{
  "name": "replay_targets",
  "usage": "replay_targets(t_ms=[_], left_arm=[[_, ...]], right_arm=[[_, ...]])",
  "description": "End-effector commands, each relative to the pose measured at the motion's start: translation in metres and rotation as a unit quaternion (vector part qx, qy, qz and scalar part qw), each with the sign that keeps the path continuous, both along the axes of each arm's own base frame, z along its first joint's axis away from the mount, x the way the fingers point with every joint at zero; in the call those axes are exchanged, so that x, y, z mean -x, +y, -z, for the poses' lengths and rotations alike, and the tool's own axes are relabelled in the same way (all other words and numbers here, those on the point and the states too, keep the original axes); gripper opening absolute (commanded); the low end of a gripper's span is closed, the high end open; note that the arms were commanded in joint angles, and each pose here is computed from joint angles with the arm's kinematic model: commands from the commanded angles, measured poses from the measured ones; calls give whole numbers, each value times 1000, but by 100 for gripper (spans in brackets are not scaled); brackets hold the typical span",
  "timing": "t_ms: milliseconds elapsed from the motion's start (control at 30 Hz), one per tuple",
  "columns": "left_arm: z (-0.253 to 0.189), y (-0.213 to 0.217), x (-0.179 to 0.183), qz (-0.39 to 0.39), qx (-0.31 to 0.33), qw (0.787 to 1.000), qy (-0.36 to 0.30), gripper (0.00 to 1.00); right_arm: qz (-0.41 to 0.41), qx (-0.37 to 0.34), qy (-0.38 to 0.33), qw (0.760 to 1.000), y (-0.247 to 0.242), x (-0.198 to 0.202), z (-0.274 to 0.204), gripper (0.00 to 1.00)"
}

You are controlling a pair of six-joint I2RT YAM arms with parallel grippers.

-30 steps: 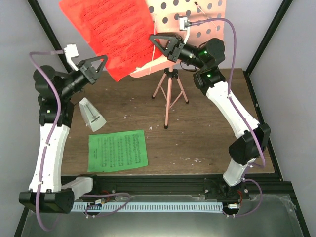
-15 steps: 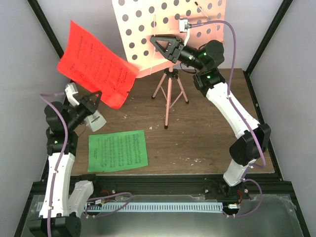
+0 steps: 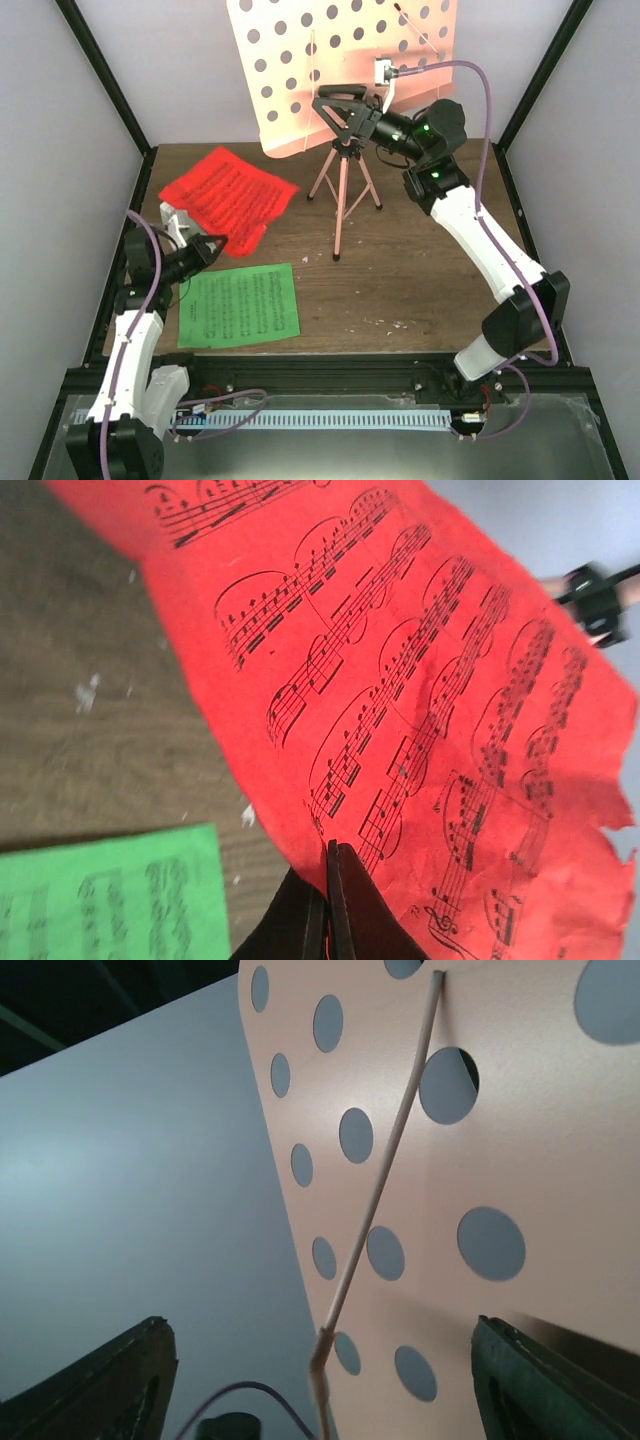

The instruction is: Pack up the instrument practice props

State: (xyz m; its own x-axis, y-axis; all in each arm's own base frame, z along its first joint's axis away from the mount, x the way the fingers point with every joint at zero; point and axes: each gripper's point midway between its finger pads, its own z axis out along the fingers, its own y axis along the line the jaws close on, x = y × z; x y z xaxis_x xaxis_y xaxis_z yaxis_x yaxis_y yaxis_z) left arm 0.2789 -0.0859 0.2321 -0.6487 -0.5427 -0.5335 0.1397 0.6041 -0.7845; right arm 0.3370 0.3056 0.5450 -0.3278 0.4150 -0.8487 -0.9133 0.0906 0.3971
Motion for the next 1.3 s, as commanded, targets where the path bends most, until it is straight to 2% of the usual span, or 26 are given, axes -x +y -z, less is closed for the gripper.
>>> replay_targets(t_ms=[0, 200, 433, 633, 700, 900, 1000, 1133, 1267], left_arm=[[43, -10, 15, 50, -24, 997, 51, 0], [83, -3, 16, 41, -52, 992, 112, 0], [109, 1, 12, 31, -50, 985, 160, 2], [124, -1, 11, 22, -22, 981, 194, 13], [126, -1, 11, 19, -19, 981, 195, 18], [120, 7, 10, -7, -37, 982, 185, 53], [108, 17, 6, -33, -59, 983, 169, 66], [74, 29, 2, -64, -91, 985, 128, 77], [40, 44, -1, -89, -141, 982, 90, 81]], right_arm=[[25, 2, -36, 999, -16, 20, -11, 86], [62, 21, -51, 997, -28, 30, -4, 99], [131, 42, -62, 989, -50, 41, 7, 100], [182, 50, -70, 980, -69, 50, 15, 100], [197, 57, -68, 976, -74, 49, 20, 100], [250, 80, -58, 963, -88, 43, 47, 100], [276, 94, -44, 956, -96, 39, 66, 100], [315, 105, -15, 943, -110, 34, 96, 100], [335, 127, 34, 933, -120, 21, 135, 100]])
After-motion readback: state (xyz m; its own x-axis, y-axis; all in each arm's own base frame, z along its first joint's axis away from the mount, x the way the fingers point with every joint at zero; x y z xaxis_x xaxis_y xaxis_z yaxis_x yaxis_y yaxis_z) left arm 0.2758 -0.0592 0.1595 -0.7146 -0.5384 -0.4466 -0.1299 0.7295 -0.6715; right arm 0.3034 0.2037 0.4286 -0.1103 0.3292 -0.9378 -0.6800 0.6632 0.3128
